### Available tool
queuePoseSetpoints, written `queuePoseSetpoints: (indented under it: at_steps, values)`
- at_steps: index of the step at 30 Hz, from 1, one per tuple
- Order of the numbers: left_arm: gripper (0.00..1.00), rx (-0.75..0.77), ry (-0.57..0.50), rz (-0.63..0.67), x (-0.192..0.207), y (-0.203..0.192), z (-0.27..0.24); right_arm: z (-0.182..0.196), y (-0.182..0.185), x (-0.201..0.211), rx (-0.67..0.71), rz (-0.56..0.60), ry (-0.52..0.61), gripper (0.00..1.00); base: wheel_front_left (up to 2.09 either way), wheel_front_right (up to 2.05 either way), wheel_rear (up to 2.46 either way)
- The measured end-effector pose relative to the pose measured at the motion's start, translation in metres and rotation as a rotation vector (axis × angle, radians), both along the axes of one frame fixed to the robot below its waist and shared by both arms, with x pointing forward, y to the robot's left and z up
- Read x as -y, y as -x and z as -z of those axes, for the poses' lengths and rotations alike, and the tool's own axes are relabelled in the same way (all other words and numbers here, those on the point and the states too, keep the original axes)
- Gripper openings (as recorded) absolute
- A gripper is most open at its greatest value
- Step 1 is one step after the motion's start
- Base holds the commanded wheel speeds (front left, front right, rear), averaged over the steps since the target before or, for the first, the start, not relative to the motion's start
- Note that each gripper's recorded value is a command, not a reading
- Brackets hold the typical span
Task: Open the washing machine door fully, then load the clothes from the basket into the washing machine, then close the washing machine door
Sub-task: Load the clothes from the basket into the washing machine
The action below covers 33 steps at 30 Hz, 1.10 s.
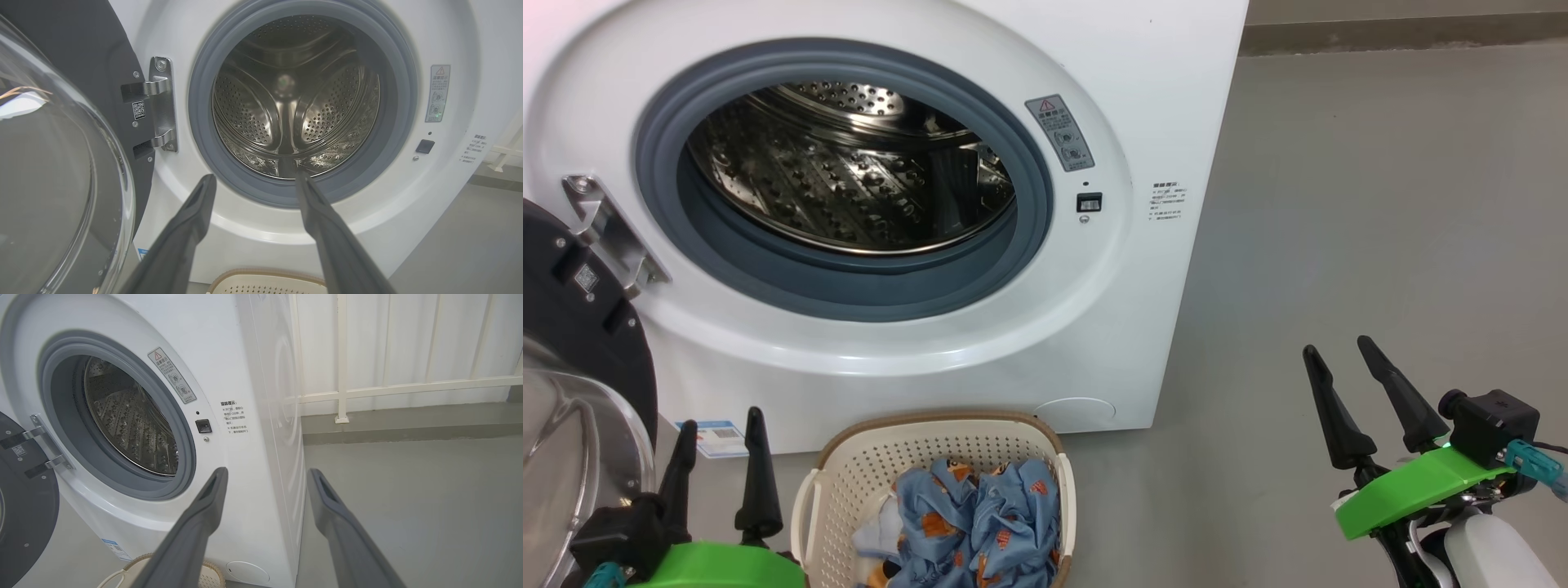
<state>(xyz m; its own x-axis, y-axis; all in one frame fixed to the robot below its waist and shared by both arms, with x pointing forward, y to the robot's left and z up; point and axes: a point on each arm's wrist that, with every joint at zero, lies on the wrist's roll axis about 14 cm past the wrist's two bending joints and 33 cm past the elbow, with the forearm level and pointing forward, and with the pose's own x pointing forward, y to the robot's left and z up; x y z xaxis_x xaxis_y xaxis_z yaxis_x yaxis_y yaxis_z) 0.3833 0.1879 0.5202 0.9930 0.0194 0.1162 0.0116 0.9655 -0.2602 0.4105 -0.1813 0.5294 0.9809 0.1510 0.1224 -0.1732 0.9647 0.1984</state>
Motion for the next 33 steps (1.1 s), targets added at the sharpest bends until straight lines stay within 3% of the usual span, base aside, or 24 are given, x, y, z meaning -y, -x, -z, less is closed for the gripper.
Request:
queuePoseSetpoints:
  at_steps: [33]
  values:
    - [1.0, -0.105, -0.002, 0.037, 0.012, -0.024, 0.037, 0.024, -0.014, 0.003, -0.06, 0.007, 0.001, 1.0, 0.0, 0.0, 0.0]
